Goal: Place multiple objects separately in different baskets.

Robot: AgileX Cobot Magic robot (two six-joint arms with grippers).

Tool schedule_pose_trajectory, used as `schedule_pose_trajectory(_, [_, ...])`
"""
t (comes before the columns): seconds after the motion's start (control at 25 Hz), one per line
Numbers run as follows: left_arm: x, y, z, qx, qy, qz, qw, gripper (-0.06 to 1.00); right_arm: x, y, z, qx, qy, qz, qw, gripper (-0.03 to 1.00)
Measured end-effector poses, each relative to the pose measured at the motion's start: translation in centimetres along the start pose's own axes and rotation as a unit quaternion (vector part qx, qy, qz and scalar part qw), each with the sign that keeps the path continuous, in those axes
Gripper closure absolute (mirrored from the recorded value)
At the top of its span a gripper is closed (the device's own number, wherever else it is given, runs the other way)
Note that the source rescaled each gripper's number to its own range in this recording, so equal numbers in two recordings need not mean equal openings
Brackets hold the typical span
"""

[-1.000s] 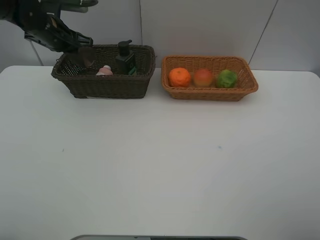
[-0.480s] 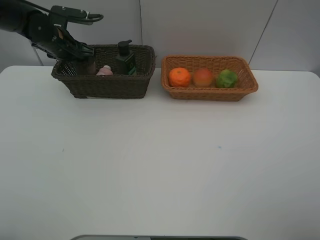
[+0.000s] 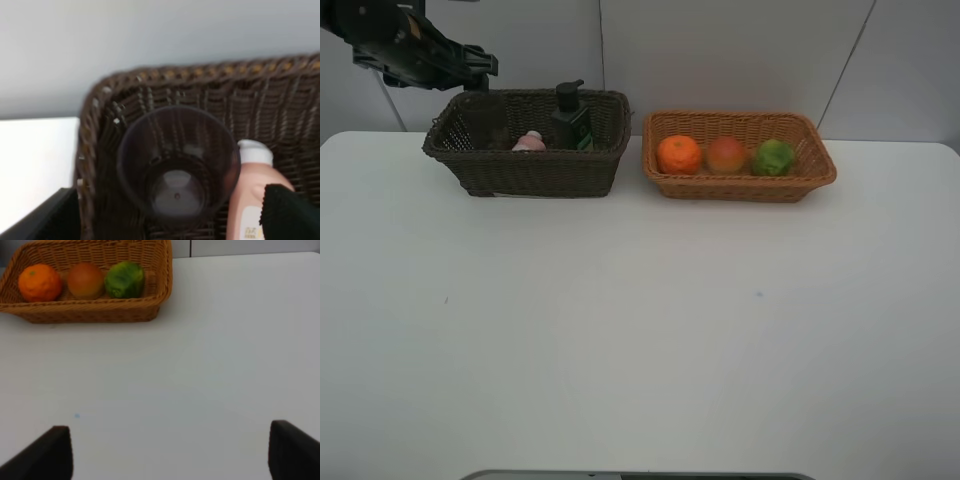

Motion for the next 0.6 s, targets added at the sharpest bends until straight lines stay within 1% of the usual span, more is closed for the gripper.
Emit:
schedule_pose_trajectory(0.04, [0.1, 1.2, 0.5, -0.008, 0.003, 0.000, 1.000, 0.02, 0.0, 0.0, 0.0, 0.000, 0.000, 0.000, 1.000, 0.35])
schedule_pose_trajectory(0.16, [0.4, 4.8, 0.6, -0.018, 0.006, 0.002, 1.000, 0.02, 0.0, 0.0, 0.0, 0.000, 0.000, 0.000, 1.000, 0.35])
schedule_pose_trajectory(0.24, [0.7, 7.2, -0.6, -0.011, 0.007, 0.005, 1.000, 0.02, 0.0, 0.0, 0.0, 0.000, 0.000, 0.000, 1.000, 0.35])
schedule_pose_trajectory(0.36, [1.2, 11.5, -2.2, -0.016, 0.009, 0.008, 1.000, 0.02, 0.0, 0.0, 0.0, 0.000, 0.000, 0.000, 1.000, 0.35])
schedule_pose_trajectory(0.44, [1.5, 14.8, -2.9, -0.035, 0.013, 0.007, 0.999, 0.02, 0.0, 0.0, 0.0, 0.000, 0.000, 0.000, 1.000, 0.35])
schedule_pose_trajectory(0.48, [1.6, 16.5, -2.8, -0.051, 0.020, 0.006, 0.998, 0.02, 0.0, 0.0, 0.0, 0.000, 0.000, 0.000, 1.000, 0.35])
schedule_pose_trajectory(0.6, [2.2, 21.1, -3.6, -0.075, 0.044, 0.009, 0.996, 0.02, 0.0, 0.0, 0.0, 0.000, 0.000, 0.000, 1.000, 0.35])
Point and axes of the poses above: a point on each arm's last joint axis where the gripper is mounted, y pointing back along that axis away from the gripper, x along the wrist's bending axis when the last joint is at zero, z = x × y, the point moved 6 cm from there along -y, pointing out along that axis toward the gripper, and after that the axes turned 2 degrees about y, right-handed, at the moved point
